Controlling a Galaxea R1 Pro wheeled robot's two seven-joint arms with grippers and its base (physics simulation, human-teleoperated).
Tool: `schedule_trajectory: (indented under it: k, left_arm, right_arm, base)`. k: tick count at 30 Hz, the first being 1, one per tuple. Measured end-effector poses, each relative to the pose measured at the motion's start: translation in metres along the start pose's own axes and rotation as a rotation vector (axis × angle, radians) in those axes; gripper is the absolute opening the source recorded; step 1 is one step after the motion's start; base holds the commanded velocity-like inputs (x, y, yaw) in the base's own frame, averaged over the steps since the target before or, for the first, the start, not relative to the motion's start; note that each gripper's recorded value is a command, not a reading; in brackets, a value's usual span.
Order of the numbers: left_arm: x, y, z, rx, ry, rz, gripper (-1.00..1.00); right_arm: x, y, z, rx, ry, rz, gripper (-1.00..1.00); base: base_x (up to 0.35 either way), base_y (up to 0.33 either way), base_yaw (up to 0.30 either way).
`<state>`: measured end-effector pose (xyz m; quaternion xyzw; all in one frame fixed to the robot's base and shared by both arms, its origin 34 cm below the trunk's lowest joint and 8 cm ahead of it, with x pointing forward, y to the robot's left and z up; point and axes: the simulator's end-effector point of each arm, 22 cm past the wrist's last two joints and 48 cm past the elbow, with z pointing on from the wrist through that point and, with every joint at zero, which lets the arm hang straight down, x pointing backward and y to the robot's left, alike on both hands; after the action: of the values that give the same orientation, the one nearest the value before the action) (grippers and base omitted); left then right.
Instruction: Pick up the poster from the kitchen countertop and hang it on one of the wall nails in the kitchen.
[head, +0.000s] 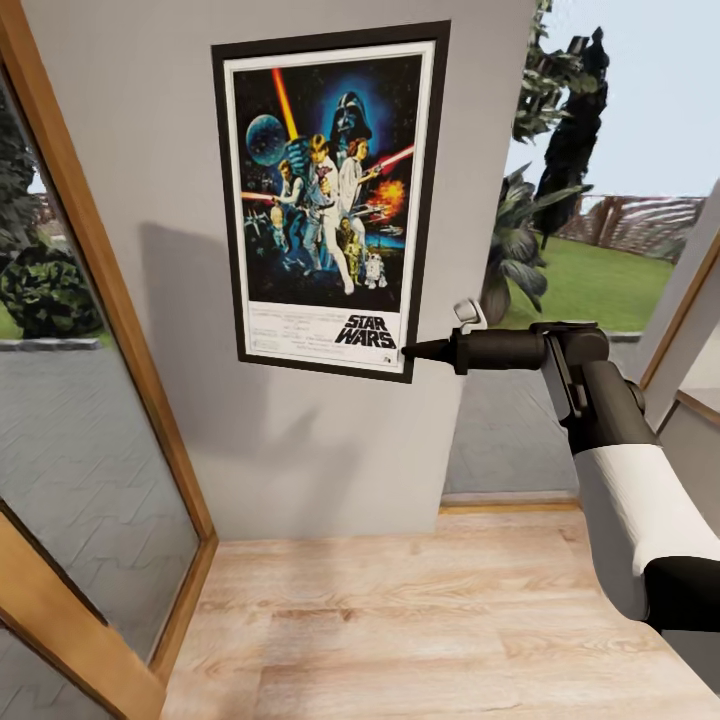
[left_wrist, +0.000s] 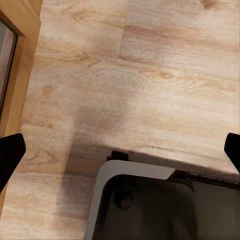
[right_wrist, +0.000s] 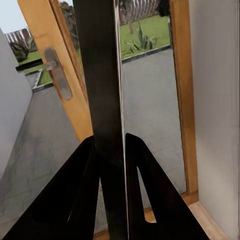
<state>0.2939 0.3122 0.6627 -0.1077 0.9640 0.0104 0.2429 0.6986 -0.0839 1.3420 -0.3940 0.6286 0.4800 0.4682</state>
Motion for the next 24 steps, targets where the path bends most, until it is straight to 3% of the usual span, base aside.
schedule_trajectory:
  k: [15, 24]
  left_arm:
    - [0.0000, 0.0000, 0.0000, 0.000, 0.000, 0.000, 1.00]
    - [0.0000, 0.0000, 0.0003, 0.000, 0.001, 0.000, 1.00]
  right_arm:
    - [-0.0046, 0.0047, 0.0001, -0.003, -0.003, -0.022, -1.00]
    - [-0.0043, 0.0060, 0.0033, -0.009, -0.002, -0.022, -1.00]
  base:
    - [0.331, 0.000, 0.000]
    - [0.100, 0.000, 0.000]
